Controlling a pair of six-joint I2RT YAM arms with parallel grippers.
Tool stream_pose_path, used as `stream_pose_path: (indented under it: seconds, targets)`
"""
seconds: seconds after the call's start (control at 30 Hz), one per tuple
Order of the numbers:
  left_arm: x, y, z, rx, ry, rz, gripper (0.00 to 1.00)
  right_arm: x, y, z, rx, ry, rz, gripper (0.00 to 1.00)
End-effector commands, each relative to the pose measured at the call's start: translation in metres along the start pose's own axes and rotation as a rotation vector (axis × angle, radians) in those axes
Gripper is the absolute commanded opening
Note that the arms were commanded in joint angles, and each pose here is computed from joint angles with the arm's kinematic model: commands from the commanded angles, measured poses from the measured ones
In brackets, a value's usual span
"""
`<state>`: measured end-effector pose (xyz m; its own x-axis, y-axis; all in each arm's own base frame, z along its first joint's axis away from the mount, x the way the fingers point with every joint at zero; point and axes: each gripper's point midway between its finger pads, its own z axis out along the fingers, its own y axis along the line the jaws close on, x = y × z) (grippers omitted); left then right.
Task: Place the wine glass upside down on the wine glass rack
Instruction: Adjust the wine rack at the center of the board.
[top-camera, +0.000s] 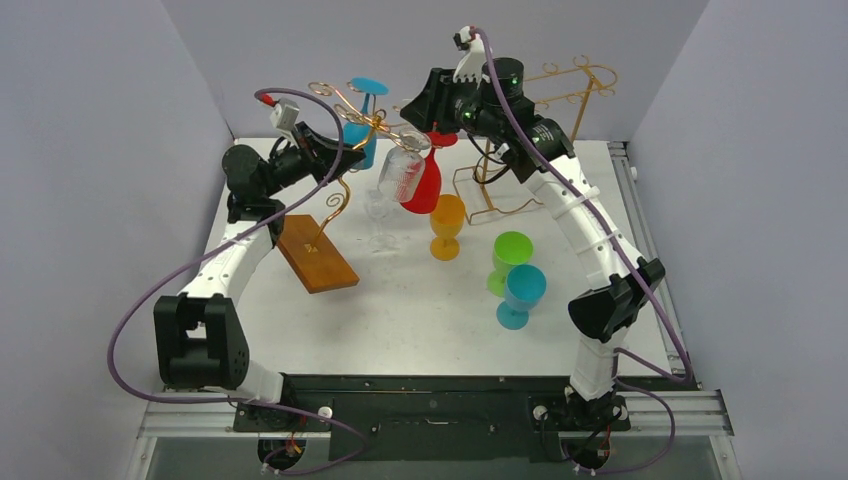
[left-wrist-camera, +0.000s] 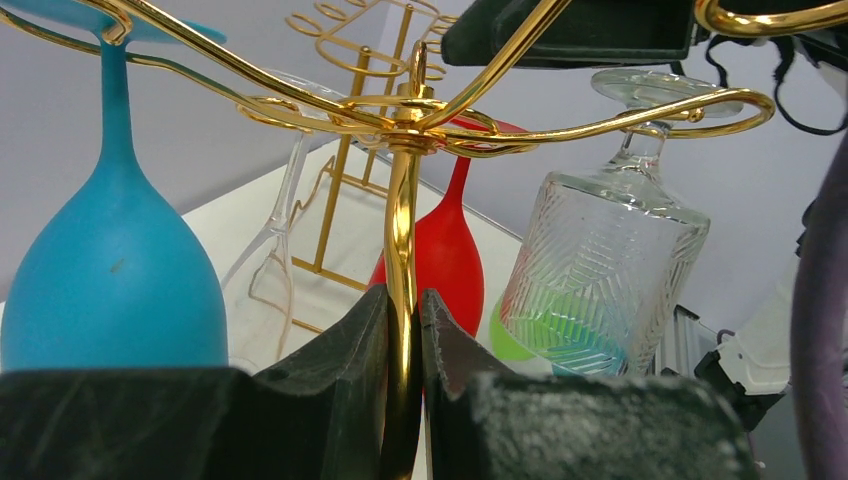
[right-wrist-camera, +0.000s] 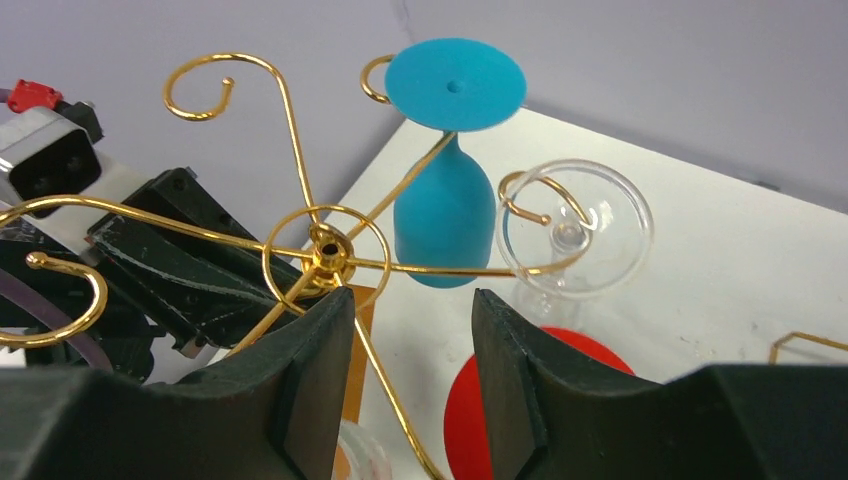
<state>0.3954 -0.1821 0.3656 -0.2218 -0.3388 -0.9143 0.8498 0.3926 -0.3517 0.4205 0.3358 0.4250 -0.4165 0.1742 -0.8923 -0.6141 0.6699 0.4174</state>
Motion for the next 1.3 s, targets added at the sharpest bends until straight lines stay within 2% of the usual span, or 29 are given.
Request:
stream_pose_path:
  seconds: [0.0, 0.5, 0.77, 1.03, 1.27]
  targets:
    - [-0.080, -0.080, -0.010, 0.118, -0.184, 0.248, 0.00, -0.042, 0.046, -0.017, -0.195, -0.116, -0.003, 0.43]
    - [-0.073, -0.084, -0.015, 0.120, -0.173, 0.241, 0.00, -0.008, 0.085, -0.007, -0.368, -0.018, 0.018, 0.43]
    - [-0.080, -0.087, -0.018, 0.113, -0.189, 0.252, 0.00, 0.003, 0.098, -0.003, -0.393, 0.017, 0.031, 0.34]
    - [-0.081, -0.096, -0.021, 0.129, -0.187, 0.249, 0.00, 0.011, 0.112, -0.011, -0.385, 0.031, 0.000, 0.33]
    - [-0.083, -0.104, -0.024, 0.132, -0.188, 0.266, 0.00, 0.011, 0.098, -0.012, -0.324, 0.025, -0.006, 0.34]
